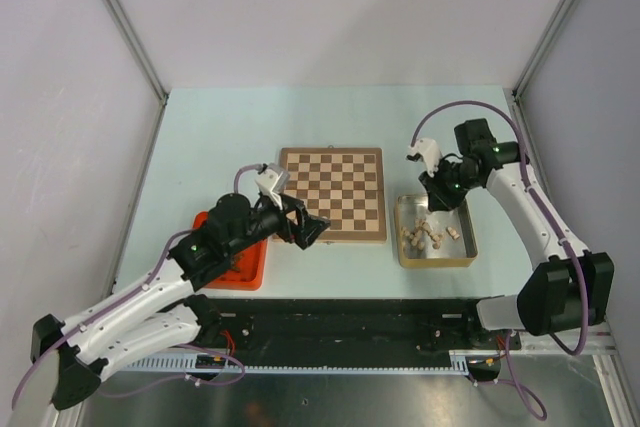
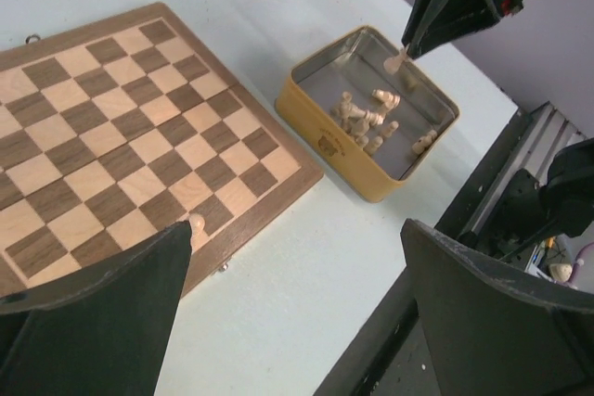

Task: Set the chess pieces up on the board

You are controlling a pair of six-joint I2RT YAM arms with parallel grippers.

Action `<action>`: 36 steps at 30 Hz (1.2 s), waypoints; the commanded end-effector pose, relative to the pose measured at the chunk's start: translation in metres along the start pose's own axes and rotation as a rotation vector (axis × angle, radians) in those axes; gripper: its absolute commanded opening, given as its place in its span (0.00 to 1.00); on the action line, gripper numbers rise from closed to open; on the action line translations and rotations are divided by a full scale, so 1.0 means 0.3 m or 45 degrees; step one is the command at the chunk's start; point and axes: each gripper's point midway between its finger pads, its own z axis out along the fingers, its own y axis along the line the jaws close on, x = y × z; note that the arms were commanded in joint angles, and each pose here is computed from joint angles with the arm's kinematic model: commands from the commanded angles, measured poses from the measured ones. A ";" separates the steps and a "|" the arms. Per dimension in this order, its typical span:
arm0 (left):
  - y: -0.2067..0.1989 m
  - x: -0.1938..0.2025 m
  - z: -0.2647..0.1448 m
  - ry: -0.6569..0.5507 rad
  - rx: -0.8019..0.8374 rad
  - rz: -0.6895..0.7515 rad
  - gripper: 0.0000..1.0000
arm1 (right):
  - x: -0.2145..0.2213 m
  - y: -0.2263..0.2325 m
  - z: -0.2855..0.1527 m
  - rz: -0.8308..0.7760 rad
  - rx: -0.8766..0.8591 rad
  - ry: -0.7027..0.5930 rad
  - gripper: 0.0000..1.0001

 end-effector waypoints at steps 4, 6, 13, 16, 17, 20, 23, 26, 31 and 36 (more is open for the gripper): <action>0.021 0.004 -0.021 -0.017 -0.039 0.038 1.00 | -0.122 0.052 -0.002 -0.073 -0.086 -0.054 0.06; 0.021 0.002 -0.025 -0.020 -0.040 0.038 1.00 | -0.141 0.060 0.011 -0.086 -0.107 -0.045 0.06; 0.036 0.011 -0.035 -0.022 -0.064 0.044 1.00 | -0.211 0.089 0.063 -0.151 -0.148 -0.015 0.06; 0.042 0.018 -0.038 -0.018 -0.073 0.045 1.00 | -0.242 0.103 0.087 -0.174 -0.169 -0.005 0.06; 0.046 0.023 -0.039 -0.014 -0.079 0.047 1.00 | -0.249 0.105 0.094 -0.183 -0.171 0.000 0.07; 0.052 0.030 -0.040 -0.011 -0.088 0.048 1.00 | -0.281 0.116 0.112 -0.205 -0.187 0.007 0.06; 0.058 0.037 -0.043 -0.008 -0.098 0.050 1.00 | -0.308 0.128 0.134 -0.228 -0.208 0.023 0.06; 0.066 0.039 -0.049 -0.014 -0.112 0.052 1.00 | -0.326 0.139 0.159 -0.240 -0.224 0.042 0.07; 0.071 0.041 -0.049 -0.015 -0.120 0.052 1.00 | -0.379 0.147 0.180 -0.255 -0.230 0.035 0.07; 0.072 0.045 -0.051 -0.013 -0.120 0.050 1.00 | -0.406 0.160 0.214 -0.260 -0.234 0.045 0.07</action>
